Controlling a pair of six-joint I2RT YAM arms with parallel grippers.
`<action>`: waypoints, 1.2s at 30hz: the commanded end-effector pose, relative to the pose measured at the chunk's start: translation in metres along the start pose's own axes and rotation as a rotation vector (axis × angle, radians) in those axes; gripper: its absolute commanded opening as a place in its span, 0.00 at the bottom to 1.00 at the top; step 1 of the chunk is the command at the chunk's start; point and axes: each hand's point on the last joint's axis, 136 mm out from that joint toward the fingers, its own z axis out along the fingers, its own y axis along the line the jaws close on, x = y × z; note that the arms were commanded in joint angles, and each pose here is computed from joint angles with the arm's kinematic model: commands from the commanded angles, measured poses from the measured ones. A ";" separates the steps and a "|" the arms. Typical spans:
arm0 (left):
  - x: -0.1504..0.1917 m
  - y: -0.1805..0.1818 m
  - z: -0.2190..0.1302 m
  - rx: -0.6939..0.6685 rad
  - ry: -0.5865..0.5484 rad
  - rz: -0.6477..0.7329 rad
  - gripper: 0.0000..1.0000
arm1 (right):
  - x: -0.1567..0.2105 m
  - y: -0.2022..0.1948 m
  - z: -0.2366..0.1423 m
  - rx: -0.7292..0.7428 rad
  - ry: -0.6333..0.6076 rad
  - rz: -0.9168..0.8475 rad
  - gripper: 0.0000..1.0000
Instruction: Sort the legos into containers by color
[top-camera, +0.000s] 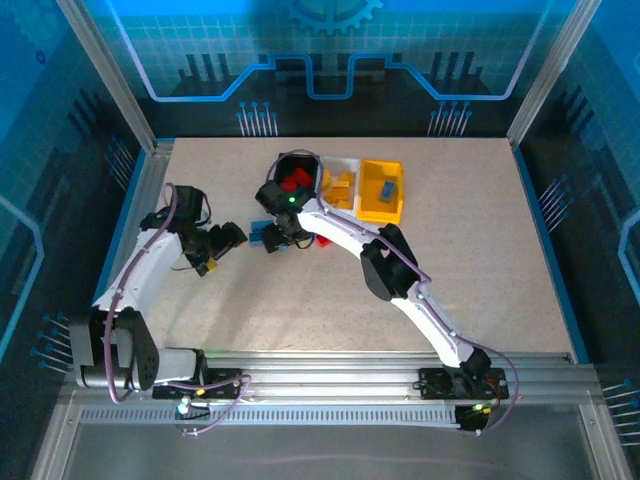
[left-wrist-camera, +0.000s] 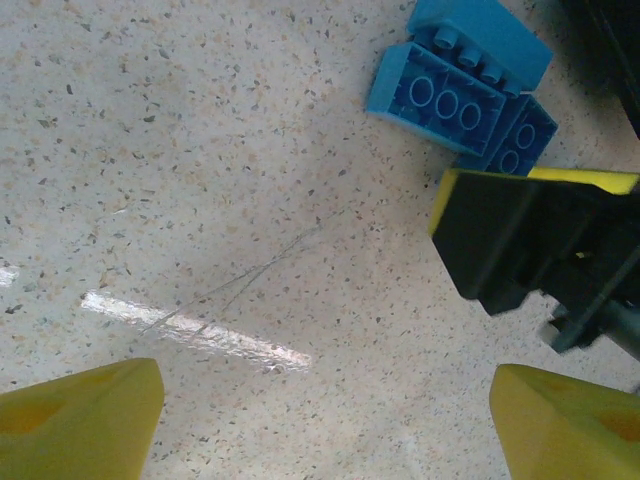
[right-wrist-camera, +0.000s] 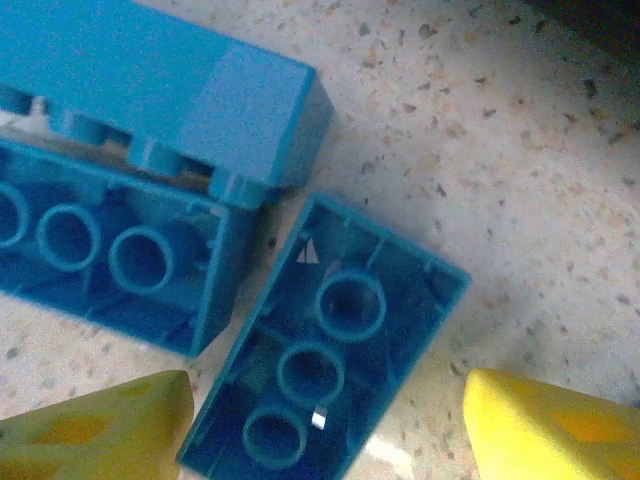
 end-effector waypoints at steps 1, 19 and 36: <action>0.005 0.008 -0.004 -0.019 0.009 0.011 0.86 | 0.000 -0.011 0.007 0.039 0.023 0.013 0.69; -0.039 -0.021 0.014 -0.032 0.023 0.155 0.86 | -0.001 -0.051 -0.113 -0.001 -0.142 0.073 0.23; -0.086 -0.061 0.076 -0.232 0.112 0.425 0.99 | -0.032 -0.274 -0.134 0.183 -0.217 0.390 0.27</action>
